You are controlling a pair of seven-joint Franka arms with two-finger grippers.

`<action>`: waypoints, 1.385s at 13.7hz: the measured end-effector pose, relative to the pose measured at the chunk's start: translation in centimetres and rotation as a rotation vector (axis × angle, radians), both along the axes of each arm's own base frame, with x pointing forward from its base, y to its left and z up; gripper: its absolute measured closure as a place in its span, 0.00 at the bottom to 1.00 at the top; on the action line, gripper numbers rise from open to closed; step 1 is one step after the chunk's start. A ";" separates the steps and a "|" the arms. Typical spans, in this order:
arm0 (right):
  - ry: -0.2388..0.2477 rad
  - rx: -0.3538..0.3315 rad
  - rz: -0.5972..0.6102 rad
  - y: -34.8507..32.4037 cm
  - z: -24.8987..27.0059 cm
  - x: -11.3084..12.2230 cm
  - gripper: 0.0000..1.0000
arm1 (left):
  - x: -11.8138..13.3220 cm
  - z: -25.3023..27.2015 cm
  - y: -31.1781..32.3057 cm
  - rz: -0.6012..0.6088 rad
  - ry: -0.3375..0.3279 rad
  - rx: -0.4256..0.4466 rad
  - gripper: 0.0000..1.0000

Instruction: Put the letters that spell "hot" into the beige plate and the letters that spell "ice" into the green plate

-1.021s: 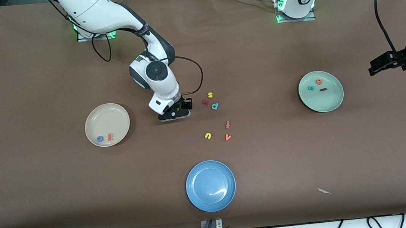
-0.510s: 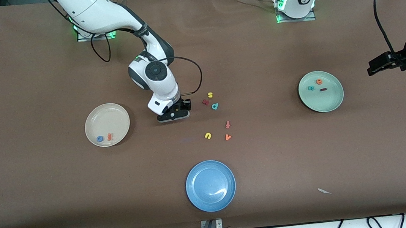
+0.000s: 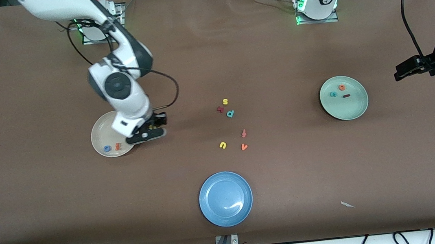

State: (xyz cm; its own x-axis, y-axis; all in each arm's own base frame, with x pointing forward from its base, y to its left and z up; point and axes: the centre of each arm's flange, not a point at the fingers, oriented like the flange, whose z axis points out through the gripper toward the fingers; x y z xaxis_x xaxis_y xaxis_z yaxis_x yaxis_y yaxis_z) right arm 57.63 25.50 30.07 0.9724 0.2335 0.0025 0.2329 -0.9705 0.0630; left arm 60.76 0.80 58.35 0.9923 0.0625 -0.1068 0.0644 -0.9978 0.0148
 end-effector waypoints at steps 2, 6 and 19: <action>0.018 -0.018 0.055 -4.6 1.2 0.9 0.68 | 0.0 0.0 0.1 0.001 0.001 0.000 0.00; 0.053 -0.030 0.090 -8.9 0.5 1.0 0.59 | 0.0 -0.1 0.7 0.012 0.001 0.002 0.00; 0.073 0.029 -0.116 -14.2 19.4 1.3 0.00 | 0.4 -1.1 0.8 0.009 0.019 -0.003 0.00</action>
State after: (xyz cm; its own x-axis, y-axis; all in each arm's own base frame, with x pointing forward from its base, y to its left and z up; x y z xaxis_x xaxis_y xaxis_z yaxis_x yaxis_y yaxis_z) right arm 58.94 11.27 49.45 0.9907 0.1199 -0.0638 0.1214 -0.9924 0.0213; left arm 61.13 1.56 57.23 0.9895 0.0710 -0.1259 0.0736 -0.9972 0.0161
